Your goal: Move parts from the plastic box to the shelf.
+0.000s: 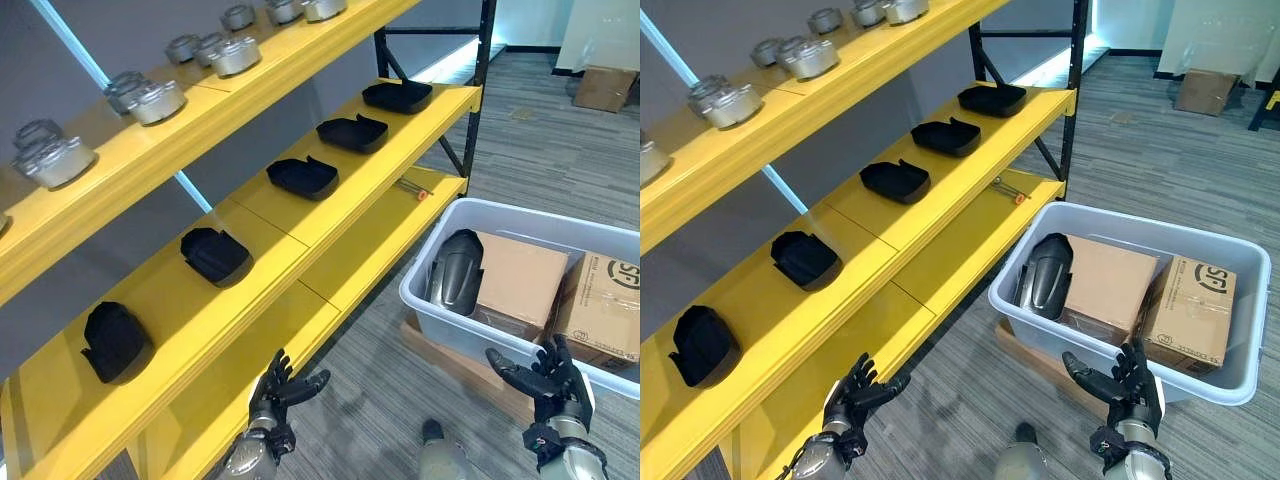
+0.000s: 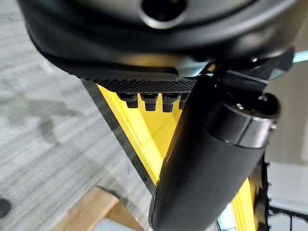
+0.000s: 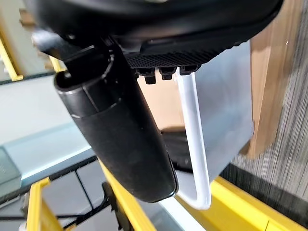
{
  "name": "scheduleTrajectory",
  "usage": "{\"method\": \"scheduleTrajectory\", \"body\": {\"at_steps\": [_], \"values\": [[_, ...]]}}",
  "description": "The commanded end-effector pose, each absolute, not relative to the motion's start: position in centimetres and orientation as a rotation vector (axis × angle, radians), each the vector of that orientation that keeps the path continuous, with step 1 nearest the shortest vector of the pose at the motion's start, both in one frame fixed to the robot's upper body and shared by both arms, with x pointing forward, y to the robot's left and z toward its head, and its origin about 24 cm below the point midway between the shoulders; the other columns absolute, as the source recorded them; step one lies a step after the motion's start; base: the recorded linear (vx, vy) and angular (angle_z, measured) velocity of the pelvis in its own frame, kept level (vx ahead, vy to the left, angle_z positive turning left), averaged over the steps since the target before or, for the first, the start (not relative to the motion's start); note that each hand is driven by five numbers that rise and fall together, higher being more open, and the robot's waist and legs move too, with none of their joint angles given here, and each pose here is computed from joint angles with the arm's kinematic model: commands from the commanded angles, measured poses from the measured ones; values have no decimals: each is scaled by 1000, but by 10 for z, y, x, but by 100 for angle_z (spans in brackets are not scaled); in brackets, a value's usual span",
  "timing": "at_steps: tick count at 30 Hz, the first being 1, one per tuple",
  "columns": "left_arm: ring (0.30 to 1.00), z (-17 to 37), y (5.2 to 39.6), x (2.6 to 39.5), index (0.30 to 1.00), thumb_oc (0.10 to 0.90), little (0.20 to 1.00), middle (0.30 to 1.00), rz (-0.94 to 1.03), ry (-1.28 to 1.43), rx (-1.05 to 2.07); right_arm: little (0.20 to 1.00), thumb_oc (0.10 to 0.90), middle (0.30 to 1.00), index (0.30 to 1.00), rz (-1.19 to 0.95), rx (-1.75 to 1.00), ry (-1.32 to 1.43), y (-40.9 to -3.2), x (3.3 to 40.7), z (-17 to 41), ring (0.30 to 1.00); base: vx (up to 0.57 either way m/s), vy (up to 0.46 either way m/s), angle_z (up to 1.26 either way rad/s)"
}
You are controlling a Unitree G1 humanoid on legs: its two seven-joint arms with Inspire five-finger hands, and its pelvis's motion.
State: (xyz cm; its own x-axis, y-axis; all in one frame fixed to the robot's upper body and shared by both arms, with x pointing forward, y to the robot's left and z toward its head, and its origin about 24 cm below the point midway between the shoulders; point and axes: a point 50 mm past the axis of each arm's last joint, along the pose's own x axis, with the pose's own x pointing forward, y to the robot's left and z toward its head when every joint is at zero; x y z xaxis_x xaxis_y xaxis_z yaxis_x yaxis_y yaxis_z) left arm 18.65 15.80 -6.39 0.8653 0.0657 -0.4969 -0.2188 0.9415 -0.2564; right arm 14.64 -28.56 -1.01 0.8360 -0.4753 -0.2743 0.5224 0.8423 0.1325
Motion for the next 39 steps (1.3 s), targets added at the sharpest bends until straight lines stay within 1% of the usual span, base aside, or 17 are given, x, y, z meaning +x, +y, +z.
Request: {"method": "scheduleTrajectory", "body": {"at_steps": [1, 3, 7, 9, 10, 12, 13, 14, 16, 17, 18, 20, 22, 31, 39], "values": [[1000, 11, 181, 237, 1000, 900, 1000, 1000, 151, 92, -183, 1000, 900, 1000, 1000, -529, 149, -57, -284, 159, 38, 1000, 25, -296, 1], [1000, 20, 182, 243, 1000, 900, 1000, 1000, 154, 55, -179, 1000, 900, 1000, 1000, -517, 137, -64, -282, 164, 41, 1000, 5, -380, -17], [1000, 23, 194, 240, 1000, 900, 1000, 1000, 209, 37, -197, 1000, 900, 1000, 1000, -494, 133, -88, -277, 174, 46, 1000, 13, -142, -47], [1000, 22, 204, 237, 1000, 900, 1000, 1000, 252, 37, -211, 1000, 900, 1000, 1000, -458, 152, -82, -269, 181, 43, 1000, 78, -129, -81], [1000, 14, 213, 225, 1000, 900, 1000, 1000, 293, 70, -199, 1000, 900, 1000, 1000, -444, 158, -48, -265, 178, 36, 1000, 113, -96, -144], [1000, 12, 215, 222, 1000, 900, 1000, 1000, 311, 79, -199, 1000, 900, 1000, 1000, -431, 160, -45, -263, 182, 35, 1000, 132, 16, -142], [1000, 9, 225, 219, 1000, 900, 1000, 1000, 353, 91, -198, 1000, 900, 1000, 1000, -382, 166, -42, -254, 195, 35, 1000, 156, 60, -108], [1000, 8, 228, 216, 1000, 900, 1000, 1000, 369, 94, -197, 1000, 900, 1000, 1000, -363, 165, -47, -251, 198, 36, 1000, 158, 59, -117], [1000, 6, 231, 212, 1000, 900, 1000, 1000, 394, 100, -201, 1000, 900, 1000, 1000, -337, 168, -51, -246, 203, 37, 1000, 107, 99, -285], [1000, -4, 234, 200, 1000, 900, 1000, 1000, 433, 137, -238, 1000, 900, 1000, 1000, -309, 191, -22, -241, 201, 30, 1000, 134, 148, -284], [1000, -4, 234, 200, 1000, 900, 1000, 1000, 433, 137, -238, 1000, 900, 1000, 1000, -309, 191, -22, -241, 201, 30, 1000, 121, 168, -106], [1000, -12, 228, 195, 1000, 900, 1000, 1000, 413, 171, -236, 1000, 900, 1000, 1000, -343, 191, 10, -249, 185, 23, 1000, 168, 181, -29], [1000, -13, 230, 193, 1000, 900, 1000, 1000, 413, 179, -228, 1000, 900, 1000, 1000, -358, 186, 12, -252, 179, 23, 1000, 194, 169, -15], [1000, -6, 237, 195, 1000, 900, 1000, 1000, 403, 153, -200, 1000, 900, 1000, 1000, -354, 206, 23, -249, 180, 20, 1000, 97, 115, -22], [1000, -10, 233, 195, 1000, 900, 1000, 1000, 382, 174, -206, 1000, 900, 1000, 1000, -378, 217, 22, -251, 180, 19, 1000, 49, 79, -7]]}}
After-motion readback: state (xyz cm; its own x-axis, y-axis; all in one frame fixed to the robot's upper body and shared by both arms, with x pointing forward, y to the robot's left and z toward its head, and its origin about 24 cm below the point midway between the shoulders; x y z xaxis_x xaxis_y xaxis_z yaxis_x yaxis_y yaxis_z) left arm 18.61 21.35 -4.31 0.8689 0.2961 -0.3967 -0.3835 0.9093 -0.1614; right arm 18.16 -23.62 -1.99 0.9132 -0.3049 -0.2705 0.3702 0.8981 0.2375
